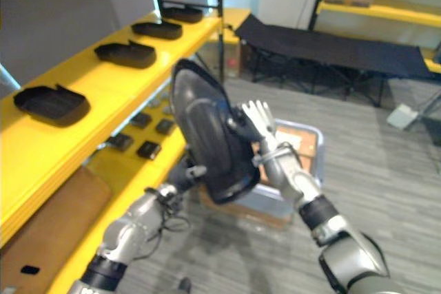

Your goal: Walk over and take plastic housings, then place them on the shelf

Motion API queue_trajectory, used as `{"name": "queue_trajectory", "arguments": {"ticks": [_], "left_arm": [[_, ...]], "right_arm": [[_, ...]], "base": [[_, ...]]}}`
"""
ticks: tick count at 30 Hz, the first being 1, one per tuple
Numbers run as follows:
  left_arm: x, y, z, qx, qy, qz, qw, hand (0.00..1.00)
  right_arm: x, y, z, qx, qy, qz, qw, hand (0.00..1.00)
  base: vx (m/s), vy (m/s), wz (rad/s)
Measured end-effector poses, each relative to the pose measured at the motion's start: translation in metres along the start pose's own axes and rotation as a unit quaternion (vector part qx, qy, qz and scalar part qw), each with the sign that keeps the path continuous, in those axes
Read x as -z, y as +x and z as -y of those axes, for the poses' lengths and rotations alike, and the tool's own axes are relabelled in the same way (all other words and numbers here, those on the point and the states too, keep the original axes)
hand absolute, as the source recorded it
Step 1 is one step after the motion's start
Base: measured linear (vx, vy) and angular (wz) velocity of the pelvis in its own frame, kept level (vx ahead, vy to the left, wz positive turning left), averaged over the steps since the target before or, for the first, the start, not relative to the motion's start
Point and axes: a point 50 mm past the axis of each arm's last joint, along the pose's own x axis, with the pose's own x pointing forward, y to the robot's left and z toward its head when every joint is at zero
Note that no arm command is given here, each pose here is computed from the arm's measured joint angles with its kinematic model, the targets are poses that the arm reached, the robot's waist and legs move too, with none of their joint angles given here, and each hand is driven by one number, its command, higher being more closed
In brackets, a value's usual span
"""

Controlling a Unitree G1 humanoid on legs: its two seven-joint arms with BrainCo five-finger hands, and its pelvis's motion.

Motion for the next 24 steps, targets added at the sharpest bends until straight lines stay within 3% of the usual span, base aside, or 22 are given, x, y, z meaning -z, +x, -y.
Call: {"name": "queue_trajectory", "arguments": {"ticks": [21,22,24], "left_arm": [[0.003,0.006,-0.008,-0.037,0.064,-0.024,0.997,0.00],[0.004,0.007,-0.008,-0.038,0.068,-0.028,0.997,1.00],[0.007,0.008,-0.008,-0.038,0.071,-0.035,0.996,1.00]], "right_arm": [[-0.002,-0.007,-0.027,-0.030,-0.011,-0.025,0.999,1.00],[-0.002,-0.007,-0.027,-0.031,-0.012,-0.024,0.999,1.00],[-0.004,-0.005,-0.028,-0.034,-0.016,-0.019,0.999,1.00]], "base": [[0.00,-0.001,0.01],[0.00,0.000,0.00],[0.00,0.000,0.00]]}}
